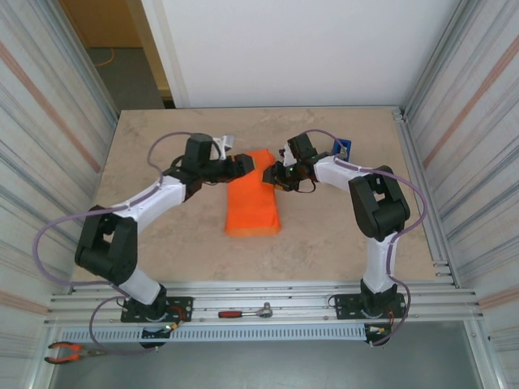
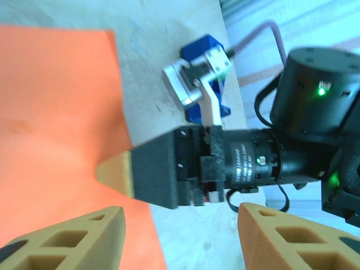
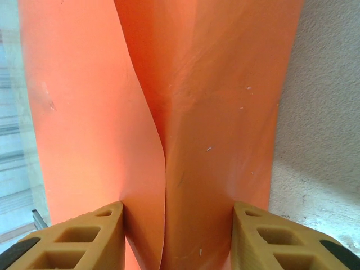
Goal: Wrap the gift box in paper
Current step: Second fold the wrapping paper around the gift box.
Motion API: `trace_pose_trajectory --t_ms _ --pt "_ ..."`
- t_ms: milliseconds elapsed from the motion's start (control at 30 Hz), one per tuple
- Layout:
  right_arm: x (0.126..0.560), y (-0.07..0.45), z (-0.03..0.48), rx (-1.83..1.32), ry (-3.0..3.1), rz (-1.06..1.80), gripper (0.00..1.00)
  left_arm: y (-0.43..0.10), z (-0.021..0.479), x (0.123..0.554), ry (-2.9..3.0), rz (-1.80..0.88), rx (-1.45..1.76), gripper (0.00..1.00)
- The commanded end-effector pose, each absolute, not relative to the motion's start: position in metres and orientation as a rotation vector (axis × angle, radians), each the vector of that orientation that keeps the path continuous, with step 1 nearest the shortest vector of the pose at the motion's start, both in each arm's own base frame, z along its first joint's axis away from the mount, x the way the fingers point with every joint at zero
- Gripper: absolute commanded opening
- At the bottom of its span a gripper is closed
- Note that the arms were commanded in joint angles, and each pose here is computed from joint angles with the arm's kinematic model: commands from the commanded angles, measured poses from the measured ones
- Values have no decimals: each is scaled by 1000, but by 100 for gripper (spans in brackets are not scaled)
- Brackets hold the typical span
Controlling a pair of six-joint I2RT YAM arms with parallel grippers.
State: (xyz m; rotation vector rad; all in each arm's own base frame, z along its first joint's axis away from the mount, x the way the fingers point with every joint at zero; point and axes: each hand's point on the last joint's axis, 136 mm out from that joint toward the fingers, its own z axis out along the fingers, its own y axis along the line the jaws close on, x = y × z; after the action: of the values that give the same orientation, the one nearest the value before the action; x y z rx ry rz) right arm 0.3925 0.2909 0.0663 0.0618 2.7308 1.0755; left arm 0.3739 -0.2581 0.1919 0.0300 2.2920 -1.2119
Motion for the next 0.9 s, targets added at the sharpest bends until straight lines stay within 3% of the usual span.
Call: trace_pose_trajectory --t_ms 0,267,867 --pt "380 282 43 95 2804 1014 38 -224 160 368 2371 -1089 3 58" --pt "377 282 39 100 2811 1016 37 -205 107 366 2471 -964 79 65" --pt "372 281 32 110 2824 1009 36 -229 72 360 2495 -988 187 71"
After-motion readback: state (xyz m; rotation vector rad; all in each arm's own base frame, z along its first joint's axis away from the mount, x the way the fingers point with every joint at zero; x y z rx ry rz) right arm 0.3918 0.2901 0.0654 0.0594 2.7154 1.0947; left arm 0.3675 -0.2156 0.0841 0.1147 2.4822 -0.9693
